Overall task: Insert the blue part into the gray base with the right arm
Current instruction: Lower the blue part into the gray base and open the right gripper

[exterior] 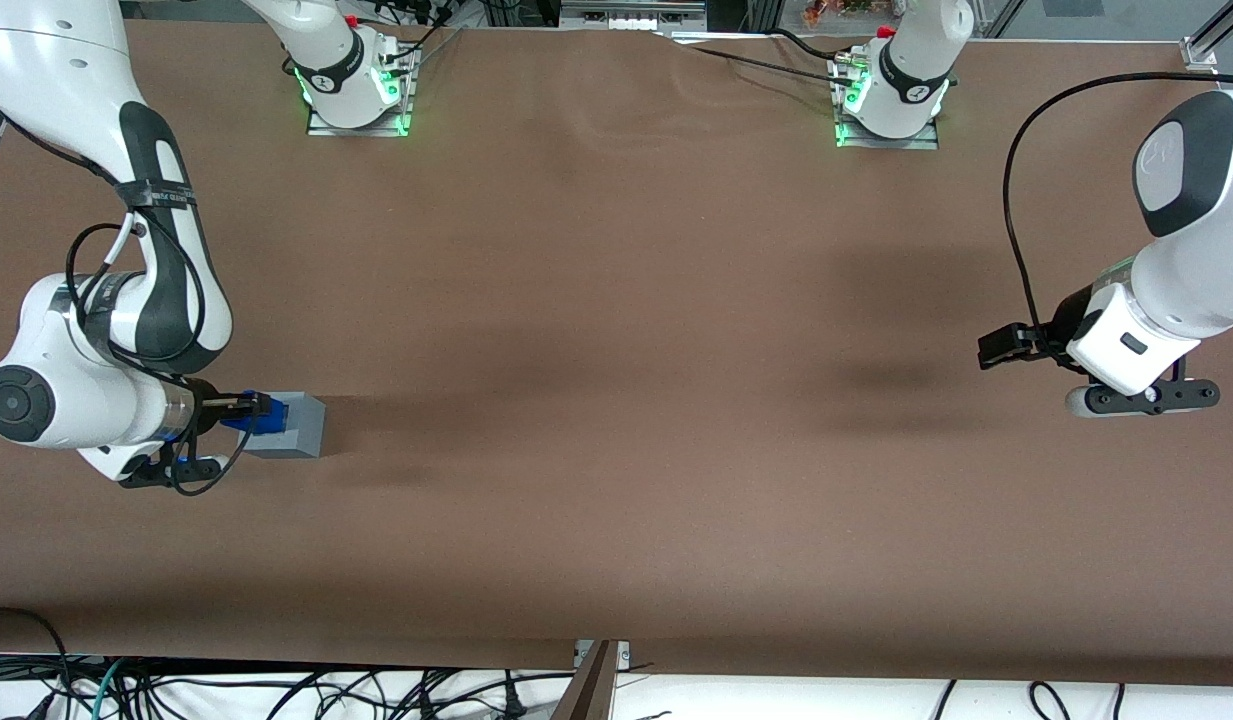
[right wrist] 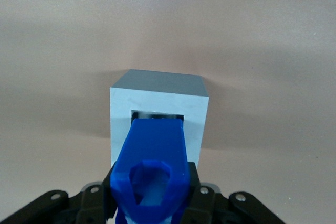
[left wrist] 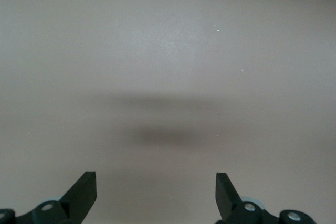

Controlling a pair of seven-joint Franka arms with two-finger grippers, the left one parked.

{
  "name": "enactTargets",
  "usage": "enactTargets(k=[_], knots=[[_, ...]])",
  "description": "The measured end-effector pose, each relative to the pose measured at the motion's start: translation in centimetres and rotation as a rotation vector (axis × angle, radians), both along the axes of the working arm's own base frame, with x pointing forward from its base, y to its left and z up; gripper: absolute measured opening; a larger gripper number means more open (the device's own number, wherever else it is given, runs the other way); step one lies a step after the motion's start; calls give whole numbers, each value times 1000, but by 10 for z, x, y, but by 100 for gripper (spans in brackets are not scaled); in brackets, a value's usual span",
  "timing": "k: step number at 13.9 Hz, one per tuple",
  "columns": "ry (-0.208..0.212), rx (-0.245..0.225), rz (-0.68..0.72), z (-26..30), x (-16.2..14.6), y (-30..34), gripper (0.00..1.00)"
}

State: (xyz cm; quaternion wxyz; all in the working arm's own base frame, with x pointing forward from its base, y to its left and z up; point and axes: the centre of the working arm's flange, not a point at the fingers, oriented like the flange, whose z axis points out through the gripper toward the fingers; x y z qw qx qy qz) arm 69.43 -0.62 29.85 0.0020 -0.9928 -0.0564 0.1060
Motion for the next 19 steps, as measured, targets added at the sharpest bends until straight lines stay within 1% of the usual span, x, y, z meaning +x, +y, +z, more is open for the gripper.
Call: enactTargets(k=[9,15,19], knots=[[-3,1,4,-3,1,3,50],[-23,1,3,-2,3,3,50],[-26,-1,-3,-2,4,3,50]])
